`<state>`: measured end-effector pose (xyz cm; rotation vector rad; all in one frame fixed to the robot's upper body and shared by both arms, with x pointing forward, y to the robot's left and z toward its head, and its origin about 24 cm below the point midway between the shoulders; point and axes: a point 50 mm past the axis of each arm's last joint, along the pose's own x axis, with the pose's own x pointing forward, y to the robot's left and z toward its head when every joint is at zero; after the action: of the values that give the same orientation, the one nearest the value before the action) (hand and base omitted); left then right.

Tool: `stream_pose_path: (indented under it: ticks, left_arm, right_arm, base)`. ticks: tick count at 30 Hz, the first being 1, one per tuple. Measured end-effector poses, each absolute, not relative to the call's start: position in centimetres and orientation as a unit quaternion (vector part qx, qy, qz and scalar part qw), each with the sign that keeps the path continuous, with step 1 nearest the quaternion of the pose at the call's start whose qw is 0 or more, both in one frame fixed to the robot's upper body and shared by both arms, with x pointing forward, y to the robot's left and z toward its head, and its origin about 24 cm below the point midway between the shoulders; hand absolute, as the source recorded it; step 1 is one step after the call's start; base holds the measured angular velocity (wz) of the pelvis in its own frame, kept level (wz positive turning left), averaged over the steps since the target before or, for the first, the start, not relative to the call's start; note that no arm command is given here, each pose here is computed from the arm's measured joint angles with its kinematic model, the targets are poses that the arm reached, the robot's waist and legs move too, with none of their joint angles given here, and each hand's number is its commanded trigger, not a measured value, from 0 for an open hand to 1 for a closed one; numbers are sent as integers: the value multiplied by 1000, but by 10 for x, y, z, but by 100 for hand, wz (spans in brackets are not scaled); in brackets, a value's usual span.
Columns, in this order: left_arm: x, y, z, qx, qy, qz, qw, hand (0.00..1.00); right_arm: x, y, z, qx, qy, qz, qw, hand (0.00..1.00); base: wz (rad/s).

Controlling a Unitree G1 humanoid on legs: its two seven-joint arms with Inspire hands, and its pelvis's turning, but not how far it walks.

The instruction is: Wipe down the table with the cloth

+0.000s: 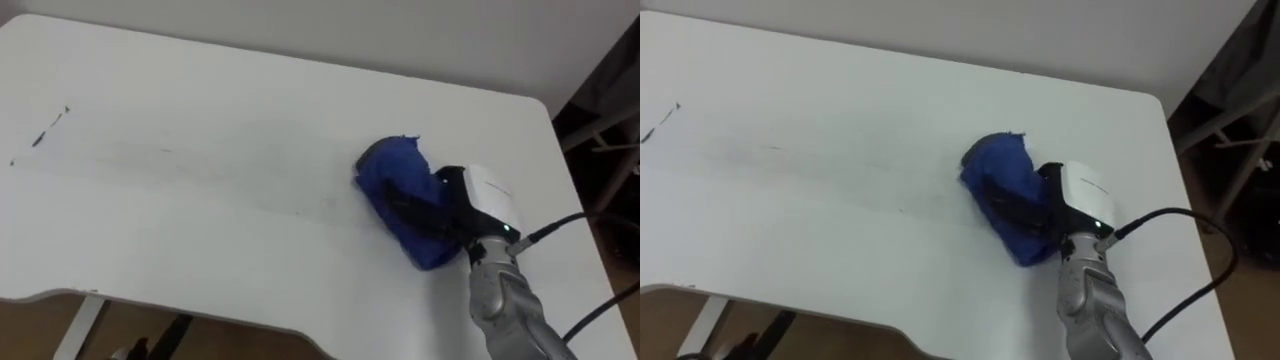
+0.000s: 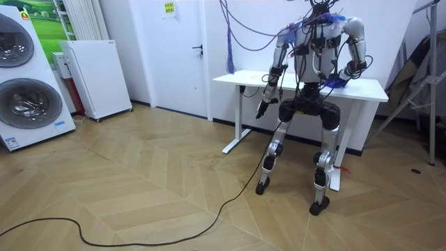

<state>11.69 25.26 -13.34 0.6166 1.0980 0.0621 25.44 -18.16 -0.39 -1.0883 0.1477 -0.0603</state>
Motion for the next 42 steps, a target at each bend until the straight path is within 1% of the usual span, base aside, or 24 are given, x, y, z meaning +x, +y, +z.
stream_pose_path:
  ticks: [4,8,14,17,19,24,27,30,34,38,41,42]
  left_arm:
    - [110,252,-136,277,525,16,804,0]
    - [102,254,-137,271,534,16,801,0]
    - [94,257,-139,265,544,17,796,0]
    - [87,264,-138,264,550,28,792,0]
    - [78,269,-138,262,557,36,787,0]
    - [74,274,-137,251,560,52,788,0]
    - [70,278,-136,250,565,58,784,0]
    - [66,278,-137,249,569,59,781,0]
    - [61,284,-135,238,575,72,779,0]
    - [57,290,-133,232,577,89,778,0]
    - [53,298,-131,227,580,110,775,0]
    - [52,300,-130,229,582,111,772,0]
  right_arm:
    - [260,-178,20,-507,18,-42,861,0]
    - [262,-186,31,-505,3,-59,861,0]
    - [264,-215,51,-516,-16,-104,850,0]
    - [264,-228,58,-514,-20,-135,847,0]
    - [263,-242,64,-502,-23,-173,847,0]
    - [255,-277,75,-474,-22,-273,837,0]
    - [246,-294,70,-475,-2,-300,828,0]
    - [231,-314,59,-453,40,-324,830,0]
    - [204,-346,32,-426,131,-369,816,0]
    - [176,-364,9,-374,197,-408,810,0]
    - [152,-379,-9,-323,252,-449,794,0]
    - [141,-385,-17,-307,277,-464,783,0]
  base:
    - [5]
    - [1]
    - [-1]
    - [0]
    - [9]
    - [1]
    - [-1]
    - [1]
    - [4]
    - [-2]
    - [-1]
    - [0]
